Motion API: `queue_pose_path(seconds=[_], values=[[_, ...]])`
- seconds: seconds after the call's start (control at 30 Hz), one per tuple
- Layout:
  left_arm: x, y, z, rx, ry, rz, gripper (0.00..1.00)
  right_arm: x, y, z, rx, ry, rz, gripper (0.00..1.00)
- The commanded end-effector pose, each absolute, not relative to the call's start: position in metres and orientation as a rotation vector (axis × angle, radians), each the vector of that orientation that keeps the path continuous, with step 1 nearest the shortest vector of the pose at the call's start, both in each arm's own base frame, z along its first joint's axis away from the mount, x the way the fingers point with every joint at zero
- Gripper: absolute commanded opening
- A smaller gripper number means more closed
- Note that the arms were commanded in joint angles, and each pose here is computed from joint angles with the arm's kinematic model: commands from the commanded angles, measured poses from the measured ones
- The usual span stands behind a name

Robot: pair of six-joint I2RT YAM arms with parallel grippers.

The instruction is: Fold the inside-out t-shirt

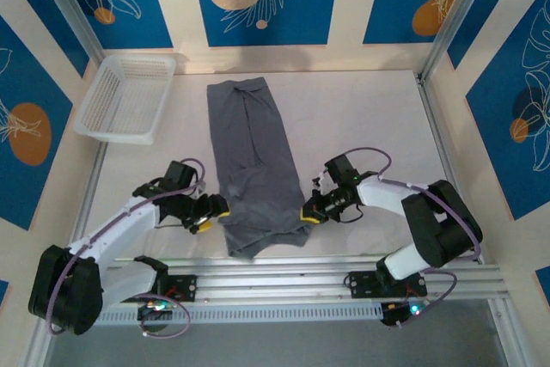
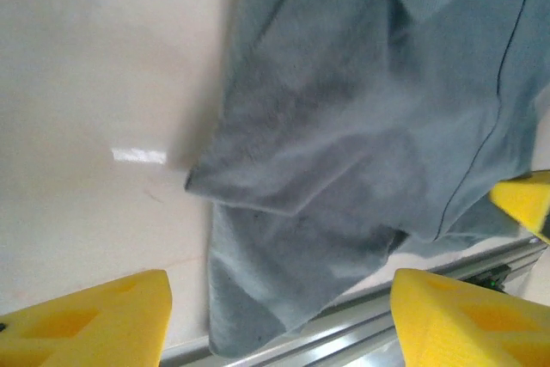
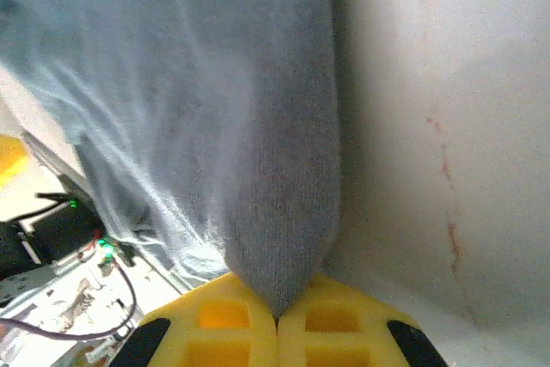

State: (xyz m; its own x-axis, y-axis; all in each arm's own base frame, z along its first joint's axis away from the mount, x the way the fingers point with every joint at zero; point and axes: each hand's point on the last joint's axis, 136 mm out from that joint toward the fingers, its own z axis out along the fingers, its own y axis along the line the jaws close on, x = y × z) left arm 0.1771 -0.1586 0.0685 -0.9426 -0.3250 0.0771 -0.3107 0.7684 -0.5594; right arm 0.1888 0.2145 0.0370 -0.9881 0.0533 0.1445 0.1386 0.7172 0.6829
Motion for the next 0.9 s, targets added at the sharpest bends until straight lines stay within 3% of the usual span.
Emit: queue_pose_path(seconds=[0.0,0.23,0.37,0.5,0.6,0.73,0.87], values=[[0.178,-0.150,0.064,-0.644,2.890,-0.845,0.66,0.183,0.215,0.067,-0.123,-2.790,-1.269,0.00],[0.182,-0.180,0.054,-0.594,2.906,-0.997,0.63,0.166,0.207,0.065,-0.155,-2.852,-1.272,0.00],[0.182,-0.198,0.051,-0.496,2.970,-0.929,0.62,0.166,0.206,0.063,-0.145,-2.856,-1.260,0.00],[0.187,-0.202,0.044,-0.510,2.967,-0.910,0.47,0.168,0.205,0.063,-0.135,-2.863,-1.237,0.00],[0.190,-0.202,0.042,-0.512,2.962,-0.890,0.44,0.169,0.204,0.063,-0.131,-2.872,-1.229,0.00],[0.193,-0.209,0.034,-0.508,2.979,-0.903,0.46,0.173,0.202,0.064,-0.136,-2.883,-1.218,0.00],[0.186,-0.207,0.032,-0.463,3.029,-0.808,0.59,0.175,0.199,0.063,-0.143,-2.878,-1.213,0.00]])
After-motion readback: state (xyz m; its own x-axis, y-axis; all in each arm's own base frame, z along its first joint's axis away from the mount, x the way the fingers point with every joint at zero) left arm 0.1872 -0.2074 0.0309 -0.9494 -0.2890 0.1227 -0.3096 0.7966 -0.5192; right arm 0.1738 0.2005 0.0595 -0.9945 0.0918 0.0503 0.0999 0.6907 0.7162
